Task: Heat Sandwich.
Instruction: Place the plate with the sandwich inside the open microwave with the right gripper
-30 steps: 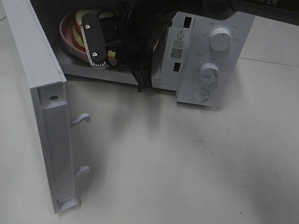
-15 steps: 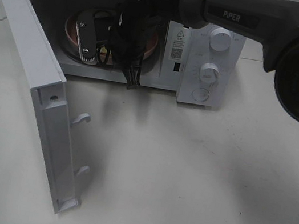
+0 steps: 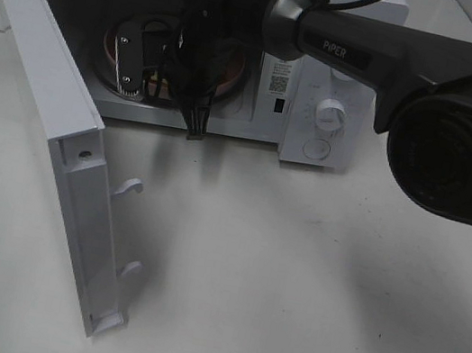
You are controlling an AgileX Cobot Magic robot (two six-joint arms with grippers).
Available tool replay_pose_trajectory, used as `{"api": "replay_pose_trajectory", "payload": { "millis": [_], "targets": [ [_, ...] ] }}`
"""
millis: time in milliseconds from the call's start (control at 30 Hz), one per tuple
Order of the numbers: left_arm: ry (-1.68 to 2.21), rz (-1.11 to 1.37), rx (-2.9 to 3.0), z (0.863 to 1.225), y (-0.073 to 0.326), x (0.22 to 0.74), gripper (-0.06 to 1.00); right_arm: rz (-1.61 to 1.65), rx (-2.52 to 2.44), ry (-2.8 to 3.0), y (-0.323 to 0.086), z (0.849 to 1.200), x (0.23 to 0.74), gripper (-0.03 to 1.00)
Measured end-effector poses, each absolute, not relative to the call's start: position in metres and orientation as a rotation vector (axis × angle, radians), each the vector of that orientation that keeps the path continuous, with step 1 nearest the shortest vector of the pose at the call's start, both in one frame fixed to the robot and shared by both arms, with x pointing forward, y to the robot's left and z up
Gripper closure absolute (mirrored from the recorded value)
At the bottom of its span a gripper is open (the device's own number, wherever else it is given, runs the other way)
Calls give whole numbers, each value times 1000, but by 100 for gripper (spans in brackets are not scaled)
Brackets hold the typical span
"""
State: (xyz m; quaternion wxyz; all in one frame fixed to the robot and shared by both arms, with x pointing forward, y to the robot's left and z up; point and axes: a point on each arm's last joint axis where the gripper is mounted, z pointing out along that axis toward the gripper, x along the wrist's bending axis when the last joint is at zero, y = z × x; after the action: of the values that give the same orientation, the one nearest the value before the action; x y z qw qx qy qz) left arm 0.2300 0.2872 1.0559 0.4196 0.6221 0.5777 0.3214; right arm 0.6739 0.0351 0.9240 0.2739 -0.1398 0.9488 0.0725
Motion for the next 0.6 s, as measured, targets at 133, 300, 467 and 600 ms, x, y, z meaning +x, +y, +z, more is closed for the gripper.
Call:
{"api": "replay_pose_trajectory", "payload": {
  "millis": [133,300,467,600],
  "targets": [
    [1448,806,1560,1056,287,230,-3,201,-360,2540,37,920,677,91],
    [1448,806,1560,1056,287,230,-3,224,-307,2515,40,919,682,89],
    [1448,806,1560,1056,287,230,-3,249,-281,2498,42,919,685,83],
    [1448,806,1560,1056,287,230,-3,251,-269,2499,42,919,685,71]
  ]
}}
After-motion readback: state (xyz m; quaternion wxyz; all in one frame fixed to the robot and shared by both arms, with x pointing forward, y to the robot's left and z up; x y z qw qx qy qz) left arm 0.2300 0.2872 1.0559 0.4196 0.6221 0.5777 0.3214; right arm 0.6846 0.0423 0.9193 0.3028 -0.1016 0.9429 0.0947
